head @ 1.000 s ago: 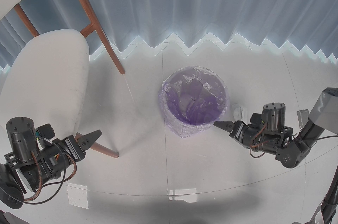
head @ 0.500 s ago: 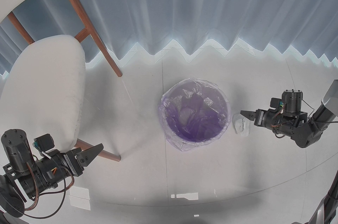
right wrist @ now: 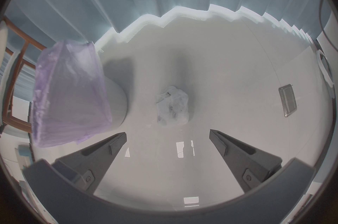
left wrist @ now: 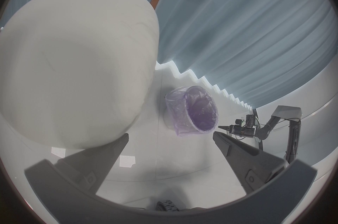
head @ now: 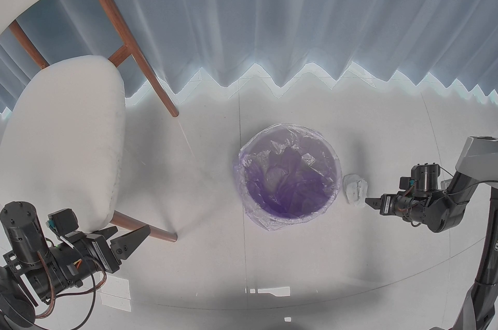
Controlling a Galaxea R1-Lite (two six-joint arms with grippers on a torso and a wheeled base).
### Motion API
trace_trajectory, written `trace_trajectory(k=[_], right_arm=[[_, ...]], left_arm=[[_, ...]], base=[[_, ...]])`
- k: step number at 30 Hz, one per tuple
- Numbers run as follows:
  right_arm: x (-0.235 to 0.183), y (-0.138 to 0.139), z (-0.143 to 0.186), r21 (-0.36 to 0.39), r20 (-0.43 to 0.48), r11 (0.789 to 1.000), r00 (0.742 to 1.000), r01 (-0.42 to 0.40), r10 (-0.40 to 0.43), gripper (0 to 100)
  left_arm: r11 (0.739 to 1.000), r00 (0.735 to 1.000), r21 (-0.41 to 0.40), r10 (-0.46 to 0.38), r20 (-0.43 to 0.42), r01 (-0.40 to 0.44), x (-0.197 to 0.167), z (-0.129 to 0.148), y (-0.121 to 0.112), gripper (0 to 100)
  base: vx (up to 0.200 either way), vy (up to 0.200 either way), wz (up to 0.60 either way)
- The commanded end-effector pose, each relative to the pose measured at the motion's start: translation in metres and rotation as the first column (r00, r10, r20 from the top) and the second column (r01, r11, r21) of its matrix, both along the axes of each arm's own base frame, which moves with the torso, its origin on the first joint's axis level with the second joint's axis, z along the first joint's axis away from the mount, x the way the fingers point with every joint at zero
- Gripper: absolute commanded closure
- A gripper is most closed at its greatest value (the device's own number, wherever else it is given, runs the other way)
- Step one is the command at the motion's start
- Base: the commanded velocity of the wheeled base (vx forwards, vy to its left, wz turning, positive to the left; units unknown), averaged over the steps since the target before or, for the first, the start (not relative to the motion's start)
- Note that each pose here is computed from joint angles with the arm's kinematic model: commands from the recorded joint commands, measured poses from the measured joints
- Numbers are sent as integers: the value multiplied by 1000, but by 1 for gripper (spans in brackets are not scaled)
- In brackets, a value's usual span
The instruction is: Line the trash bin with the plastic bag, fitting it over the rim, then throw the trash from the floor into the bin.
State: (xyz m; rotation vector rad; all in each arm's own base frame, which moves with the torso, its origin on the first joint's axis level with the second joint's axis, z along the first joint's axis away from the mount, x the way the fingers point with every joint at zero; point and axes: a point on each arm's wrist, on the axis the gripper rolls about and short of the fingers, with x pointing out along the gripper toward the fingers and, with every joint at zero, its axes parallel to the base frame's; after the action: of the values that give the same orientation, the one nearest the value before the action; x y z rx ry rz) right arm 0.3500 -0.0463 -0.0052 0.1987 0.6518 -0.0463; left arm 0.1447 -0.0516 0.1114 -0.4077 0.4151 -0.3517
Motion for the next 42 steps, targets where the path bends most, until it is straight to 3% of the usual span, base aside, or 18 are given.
trace_trajectory(k=[1,9,19,36,37,42], right_arm=[[23,5,-44,-29,-42,1000,999,-6,4,0],[62,9,-67,-66,0,998,1000,0,0,0],[109,9,-59,-66,-31,998,1000,-3,1,0],[136,3,-80,-83,-43,996,999,21,-25,0],[136,3,-78,-83,-39,996,999,23,-26,100],[126,-3,-38,-84,-16,996,999,37,-39,100]], left_arm=[[1000,1000,0,6,-8,-6,-13,-4,6,0],[999,999,2,45,4,-45,-14,-3,10,0],[997,997,-3,73,27,-73,-15,0,14,0],[995,994,-3,102,29,-102,-14,0,18,0],[995,995,-2,100,29,-100,-14,0,18,0],[995,995,-2,100,29,-100,-14,0,18,0]], base=[[0,0,0],[0,0,0],[0,0,0],[0,0,0],[0,0,0],[0,0,0]])
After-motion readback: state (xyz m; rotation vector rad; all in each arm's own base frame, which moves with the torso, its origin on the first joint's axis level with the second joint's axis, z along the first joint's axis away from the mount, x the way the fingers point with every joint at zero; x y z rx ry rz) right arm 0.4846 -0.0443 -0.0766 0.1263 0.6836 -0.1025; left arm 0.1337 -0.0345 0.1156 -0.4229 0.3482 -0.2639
